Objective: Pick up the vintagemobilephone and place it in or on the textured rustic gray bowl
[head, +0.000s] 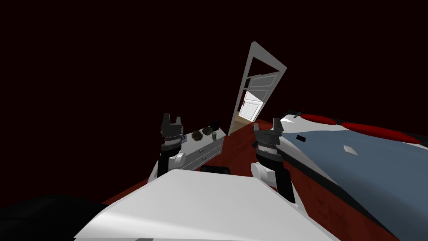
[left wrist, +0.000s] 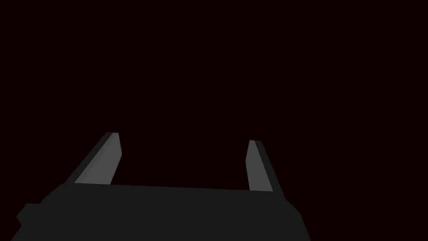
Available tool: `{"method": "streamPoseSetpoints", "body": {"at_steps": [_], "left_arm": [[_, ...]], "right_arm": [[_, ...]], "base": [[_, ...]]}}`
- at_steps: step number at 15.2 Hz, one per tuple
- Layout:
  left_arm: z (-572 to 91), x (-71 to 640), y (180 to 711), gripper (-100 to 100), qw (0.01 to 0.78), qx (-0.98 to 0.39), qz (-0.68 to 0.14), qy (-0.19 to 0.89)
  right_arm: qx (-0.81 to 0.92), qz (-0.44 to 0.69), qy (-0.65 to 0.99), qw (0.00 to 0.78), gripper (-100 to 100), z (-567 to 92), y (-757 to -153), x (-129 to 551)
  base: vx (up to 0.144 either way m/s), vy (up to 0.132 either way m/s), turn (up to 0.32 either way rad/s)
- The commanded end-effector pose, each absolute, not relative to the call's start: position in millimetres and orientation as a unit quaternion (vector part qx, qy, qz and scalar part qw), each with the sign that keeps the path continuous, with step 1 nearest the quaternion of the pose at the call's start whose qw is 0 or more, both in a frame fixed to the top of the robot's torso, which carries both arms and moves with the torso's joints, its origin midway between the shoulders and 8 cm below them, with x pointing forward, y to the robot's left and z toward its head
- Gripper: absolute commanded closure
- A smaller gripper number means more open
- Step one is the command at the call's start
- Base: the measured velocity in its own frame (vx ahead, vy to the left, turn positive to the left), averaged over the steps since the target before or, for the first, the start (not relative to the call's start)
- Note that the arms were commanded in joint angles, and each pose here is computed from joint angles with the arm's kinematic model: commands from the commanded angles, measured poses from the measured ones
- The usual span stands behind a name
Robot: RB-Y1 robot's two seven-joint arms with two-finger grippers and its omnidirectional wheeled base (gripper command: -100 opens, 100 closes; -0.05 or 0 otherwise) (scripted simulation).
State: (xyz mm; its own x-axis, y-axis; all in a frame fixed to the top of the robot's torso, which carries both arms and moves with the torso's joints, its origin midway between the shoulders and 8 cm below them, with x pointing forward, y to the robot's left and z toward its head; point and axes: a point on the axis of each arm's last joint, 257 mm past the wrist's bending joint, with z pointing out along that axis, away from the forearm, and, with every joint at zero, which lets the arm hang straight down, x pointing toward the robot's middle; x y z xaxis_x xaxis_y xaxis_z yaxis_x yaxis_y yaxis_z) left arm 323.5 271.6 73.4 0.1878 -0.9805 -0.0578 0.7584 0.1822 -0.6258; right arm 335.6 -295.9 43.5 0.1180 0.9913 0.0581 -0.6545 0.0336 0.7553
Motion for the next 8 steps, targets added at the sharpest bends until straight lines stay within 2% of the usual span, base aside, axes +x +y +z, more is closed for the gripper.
{"method": "streamPoseSetpoints", "body": {"at_steps": [1, 3, 8], "left_arm": [[70.9, 326.1, 266.8, -100, 0.728, -0.228, -0.597, 0.249], [68.3, 328.4, 263.8, -100, 0.724, -0.221, -0.6, 0.26], [55.9, 338.1, 257.7, -100, 0.705, -0.211, -0.61, 0.293]], "right_arm": [[0.328, 0.613, 0.256, 0.672, 0, 43.5, -295.9, 335.6], [0.328, 0.613, 0.256, 0.672, 0, 43.5, -295.9, 335.6], [0.328, 0.613, 0.256, 0.672, 0, 43.5, -295.8, 335.6]], "base": [[0.007, -0.014, 0.001], [0.013, -0.029, 0.004], [0.031, -0.065, 0.009]]}}
